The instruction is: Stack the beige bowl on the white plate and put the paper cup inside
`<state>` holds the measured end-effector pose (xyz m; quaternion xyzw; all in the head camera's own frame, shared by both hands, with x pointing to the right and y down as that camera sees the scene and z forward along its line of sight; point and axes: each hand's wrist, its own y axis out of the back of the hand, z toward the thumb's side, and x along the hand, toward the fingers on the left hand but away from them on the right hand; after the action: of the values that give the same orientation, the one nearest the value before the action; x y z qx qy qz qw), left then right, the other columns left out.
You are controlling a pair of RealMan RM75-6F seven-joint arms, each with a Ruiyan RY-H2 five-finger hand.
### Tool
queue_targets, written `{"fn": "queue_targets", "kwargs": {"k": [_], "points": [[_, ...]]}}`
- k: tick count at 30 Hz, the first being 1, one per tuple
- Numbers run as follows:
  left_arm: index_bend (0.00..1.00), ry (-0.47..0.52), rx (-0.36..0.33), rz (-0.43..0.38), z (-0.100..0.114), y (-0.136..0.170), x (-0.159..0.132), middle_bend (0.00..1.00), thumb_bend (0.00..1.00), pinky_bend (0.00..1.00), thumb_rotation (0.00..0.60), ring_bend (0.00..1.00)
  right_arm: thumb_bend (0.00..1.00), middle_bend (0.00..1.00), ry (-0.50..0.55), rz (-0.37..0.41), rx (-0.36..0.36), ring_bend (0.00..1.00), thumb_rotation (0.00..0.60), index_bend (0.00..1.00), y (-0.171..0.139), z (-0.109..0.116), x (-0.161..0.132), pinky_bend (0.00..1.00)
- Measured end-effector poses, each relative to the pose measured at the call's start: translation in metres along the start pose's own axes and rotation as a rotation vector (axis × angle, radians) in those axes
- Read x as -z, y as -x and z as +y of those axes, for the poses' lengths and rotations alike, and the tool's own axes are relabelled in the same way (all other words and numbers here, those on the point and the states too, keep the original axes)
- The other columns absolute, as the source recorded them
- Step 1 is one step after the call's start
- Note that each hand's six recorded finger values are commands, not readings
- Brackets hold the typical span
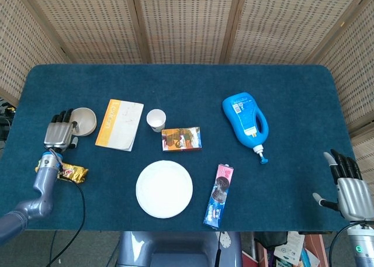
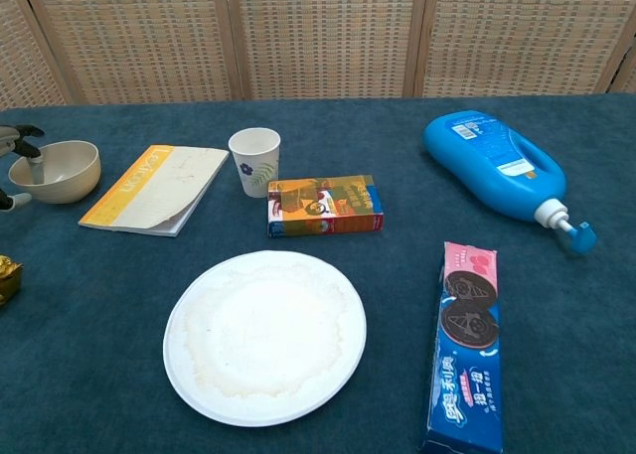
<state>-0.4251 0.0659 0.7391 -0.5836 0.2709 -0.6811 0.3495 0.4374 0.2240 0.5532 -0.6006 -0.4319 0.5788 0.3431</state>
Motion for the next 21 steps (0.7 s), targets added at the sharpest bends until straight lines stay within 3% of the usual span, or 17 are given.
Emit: {"fn": "queue_targets", "kwargs": {"k": [11, 21], "points": [[0.62, -0.008, -0.021, -0.01, -0.002, 0.0, -0.004, 0.0, 0.43, 0.11, 0.6, 0.0, 0.14, 0.0, 0.007, 0.001, 0.005, 0.0, 0.6, 0.0, -0.001, 0.002, 0.001, 0.0], [0.66, -0.002, -0.072, -0.01, 0.014, 0.005, 0.005, 0.0, 0.43, 0.11, 0.6, 0.0, 0.14, 0.0, 0.012, 0.003, 0.009, 0.0, 0.6, 0.0, -0.001, 0.003, 0.0, 0.0]]}}
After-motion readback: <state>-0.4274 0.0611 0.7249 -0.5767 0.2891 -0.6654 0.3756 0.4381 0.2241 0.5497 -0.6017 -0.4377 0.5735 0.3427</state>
